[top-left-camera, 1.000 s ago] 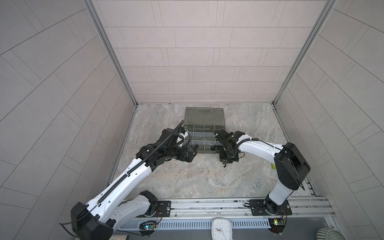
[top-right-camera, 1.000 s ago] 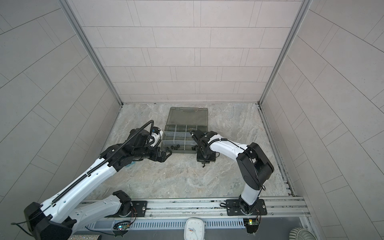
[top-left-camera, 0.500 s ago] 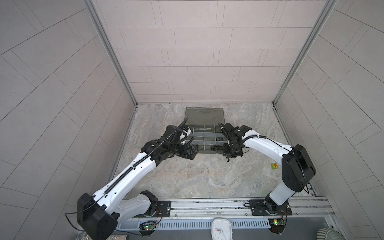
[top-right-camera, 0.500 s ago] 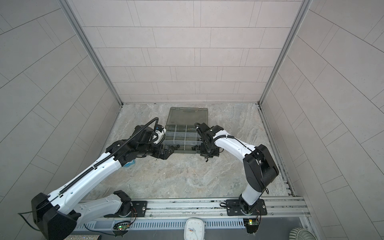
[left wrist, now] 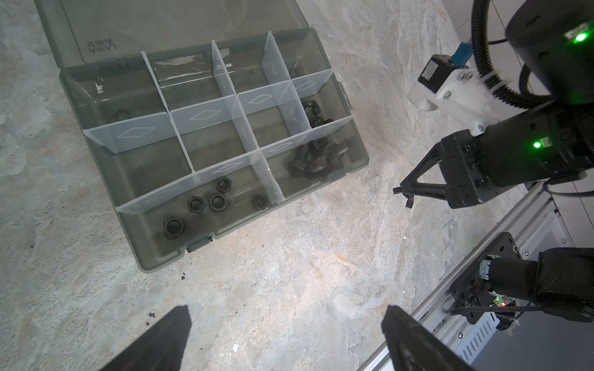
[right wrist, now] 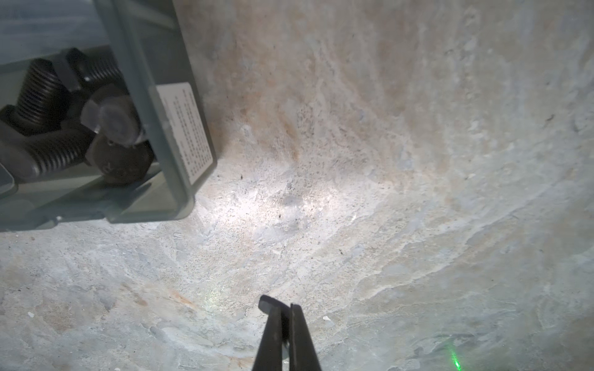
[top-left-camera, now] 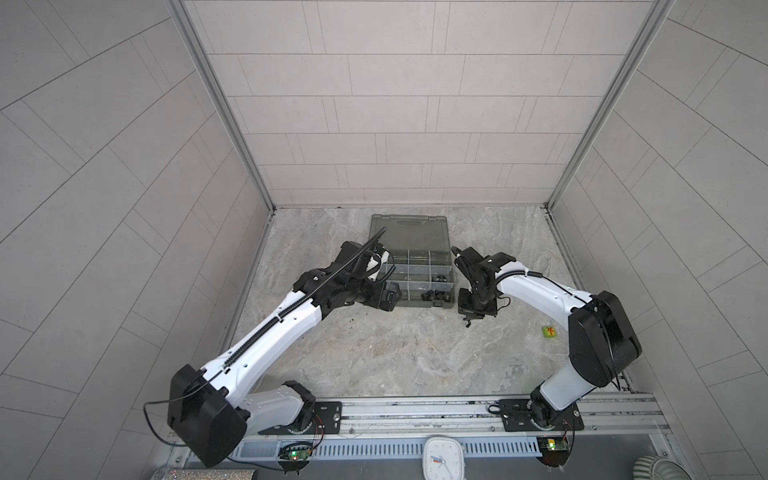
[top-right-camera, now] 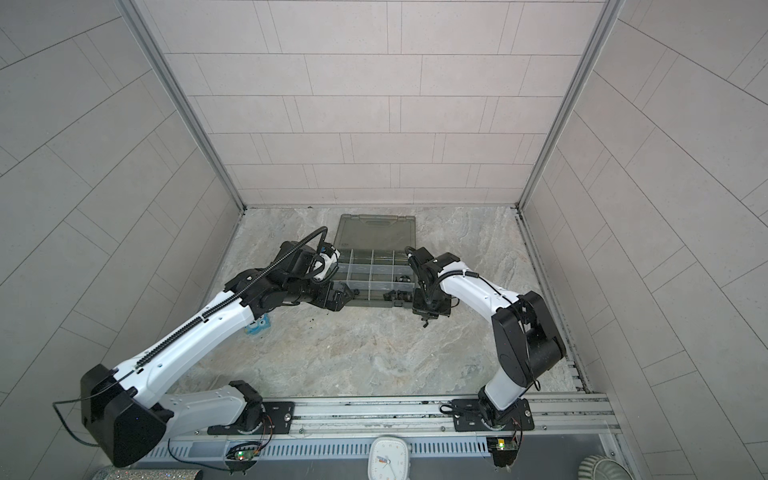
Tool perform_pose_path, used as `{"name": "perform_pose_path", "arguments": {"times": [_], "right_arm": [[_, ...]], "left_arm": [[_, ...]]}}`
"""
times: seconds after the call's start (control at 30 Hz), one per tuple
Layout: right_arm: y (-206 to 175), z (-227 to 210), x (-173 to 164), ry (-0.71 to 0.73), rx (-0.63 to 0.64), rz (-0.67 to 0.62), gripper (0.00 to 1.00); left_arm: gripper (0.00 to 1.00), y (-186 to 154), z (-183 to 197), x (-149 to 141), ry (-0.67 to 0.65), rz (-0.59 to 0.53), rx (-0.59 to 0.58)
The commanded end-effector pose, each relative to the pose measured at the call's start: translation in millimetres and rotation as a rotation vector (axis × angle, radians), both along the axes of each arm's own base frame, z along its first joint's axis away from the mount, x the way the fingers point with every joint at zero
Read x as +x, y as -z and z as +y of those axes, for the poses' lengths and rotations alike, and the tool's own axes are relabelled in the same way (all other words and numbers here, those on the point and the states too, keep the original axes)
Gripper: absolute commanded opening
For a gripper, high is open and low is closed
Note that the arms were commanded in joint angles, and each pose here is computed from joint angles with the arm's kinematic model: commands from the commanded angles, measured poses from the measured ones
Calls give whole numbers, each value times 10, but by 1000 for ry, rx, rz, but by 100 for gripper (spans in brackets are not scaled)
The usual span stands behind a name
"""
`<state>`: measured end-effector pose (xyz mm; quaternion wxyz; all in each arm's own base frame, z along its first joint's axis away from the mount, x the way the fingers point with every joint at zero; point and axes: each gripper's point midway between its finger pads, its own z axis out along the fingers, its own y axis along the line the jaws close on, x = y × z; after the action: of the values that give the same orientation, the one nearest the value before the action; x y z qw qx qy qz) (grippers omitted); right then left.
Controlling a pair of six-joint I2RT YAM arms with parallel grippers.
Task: Sort the screws and nuts into containers
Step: Place the nut into the container.
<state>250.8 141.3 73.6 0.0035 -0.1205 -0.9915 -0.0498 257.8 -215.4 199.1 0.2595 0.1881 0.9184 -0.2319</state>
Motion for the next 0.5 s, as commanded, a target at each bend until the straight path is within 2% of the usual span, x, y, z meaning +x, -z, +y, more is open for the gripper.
{"name": "perform_pose_path", "arguments": {"times": [0.0, 0.47], "right_arm": [[-98, -45, 57, 3, 9, -19, 2], [-363, 195, 746, 2, 75, -85, 2]], "left_arm": [[100, -123, -70, 121, 15, -41, 6], [100, -170, -204, 412, 40, -47, 31]]}}
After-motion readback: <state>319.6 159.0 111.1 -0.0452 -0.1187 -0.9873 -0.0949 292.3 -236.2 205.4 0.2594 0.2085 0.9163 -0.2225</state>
